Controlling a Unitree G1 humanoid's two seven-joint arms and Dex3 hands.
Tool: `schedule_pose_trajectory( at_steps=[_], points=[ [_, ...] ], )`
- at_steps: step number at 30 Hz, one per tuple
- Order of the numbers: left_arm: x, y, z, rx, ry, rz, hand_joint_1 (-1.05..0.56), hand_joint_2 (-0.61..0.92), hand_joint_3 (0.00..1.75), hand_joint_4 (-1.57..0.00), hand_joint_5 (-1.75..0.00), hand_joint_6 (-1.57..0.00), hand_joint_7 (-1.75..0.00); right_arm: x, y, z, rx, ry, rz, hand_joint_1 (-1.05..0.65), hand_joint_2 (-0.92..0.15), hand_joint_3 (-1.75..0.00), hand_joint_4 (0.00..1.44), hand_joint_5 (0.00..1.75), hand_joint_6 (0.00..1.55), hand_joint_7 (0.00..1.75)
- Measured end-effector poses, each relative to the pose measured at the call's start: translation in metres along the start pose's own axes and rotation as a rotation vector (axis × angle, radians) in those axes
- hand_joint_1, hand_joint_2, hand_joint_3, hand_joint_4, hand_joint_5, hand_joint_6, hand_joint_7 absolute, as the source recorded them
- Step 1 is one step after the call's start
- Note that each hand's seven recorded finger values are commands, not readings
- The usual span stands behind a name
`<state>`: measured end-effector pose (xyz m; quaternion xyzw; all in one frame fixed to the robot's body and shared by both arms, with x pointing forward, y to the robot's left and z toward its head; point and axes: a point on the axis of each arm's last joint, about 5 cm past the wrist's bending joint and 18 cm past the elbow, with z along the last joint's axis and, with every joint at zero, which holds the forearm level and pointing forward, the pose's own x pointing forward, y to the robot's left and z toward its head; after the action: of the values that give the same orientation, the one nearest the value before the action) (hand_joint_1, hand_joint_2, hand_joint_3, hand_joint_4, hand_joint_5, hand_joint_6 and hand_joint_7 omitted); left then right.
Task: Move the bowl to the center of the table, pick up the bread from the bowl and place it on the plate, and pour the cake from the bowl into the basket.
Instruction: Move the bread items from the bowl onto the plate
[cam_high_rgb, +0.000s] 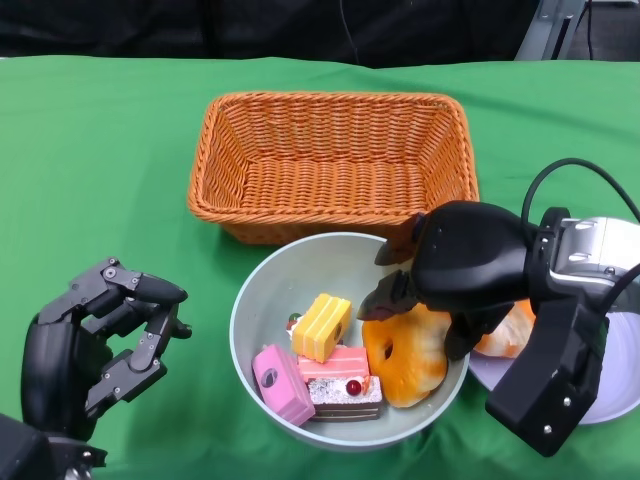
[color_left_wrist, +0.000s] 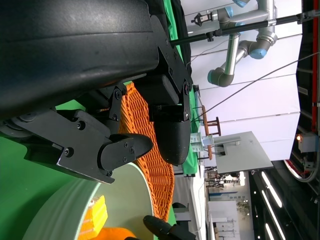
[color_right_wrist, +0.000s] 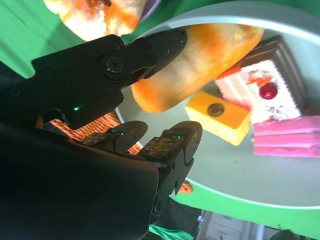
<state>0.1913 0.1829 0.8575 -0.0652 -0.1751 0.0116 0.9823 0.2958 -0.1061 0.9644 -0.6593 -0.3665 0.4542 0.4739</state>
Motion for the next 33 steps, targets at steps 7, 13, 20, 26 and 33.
schedule_pose_trajectory(
  at_steps=[7, 13, 20, 26, 33],
  points=[
    [-0.001, -0.001, 0.0, -0.002, -0.002, 0.001, -0.03, 0.82, 0.68, -0.74, -1.46, -0.83, -1.07, 0.001, 0.003, 0.002, -0.026, -0.012, 0.01, -0.74, -0.82, 0.0, 0.54, 0.0, 0.58, 0.01],
    [-0.004, -0.002, -0.001, -0.006, 0.007, -0.001, -0.04, 0.81, 0.67, -0.74, -1.46, -0.84, -1.06, 0.003, 0.005, 0.004, -0.032, -0.021, -0.006, -0.74, -0.83, 0.0, 0.54, 0.0, 0.58, 0.0],
    [-0.004, -0.004, -0.001, -0.005, -0.003, -0.001, -0.05, 0.82, 0.64, -0.75, -1.47, -0.84, -1.06, 0.004, 0.011, 0.004, -0.048, -0.022, -0.007, -0.74, -0.84, 0.0, 0.55, 0.0, 0.58, 0.0],
    [-0.004, -0.006, -0.001, 0.008, -0.014, -0.009, -0.06, 0.84, 0.63, -0.74, -1.47, -0.84, -1.07, 0.007, 0.016, 0.006, -0.051, -0.019, 0.007, -0.73, -0.83, 0.0, 0.56, 0.01, 0.6, 0.01],
    [-0.004, -0.009, -0.001, 0.013, -0.017, -0.007, -0.05, 0.83, 0.64, -0.75, -1.48, -0.83, -1.1, 0.013, 0.024, 0.009, -0.036, -0.009, 0.011, -0.67, -0.84, 0.0, 0.59, 0.01, 0.62, 0.01]
  ],
)
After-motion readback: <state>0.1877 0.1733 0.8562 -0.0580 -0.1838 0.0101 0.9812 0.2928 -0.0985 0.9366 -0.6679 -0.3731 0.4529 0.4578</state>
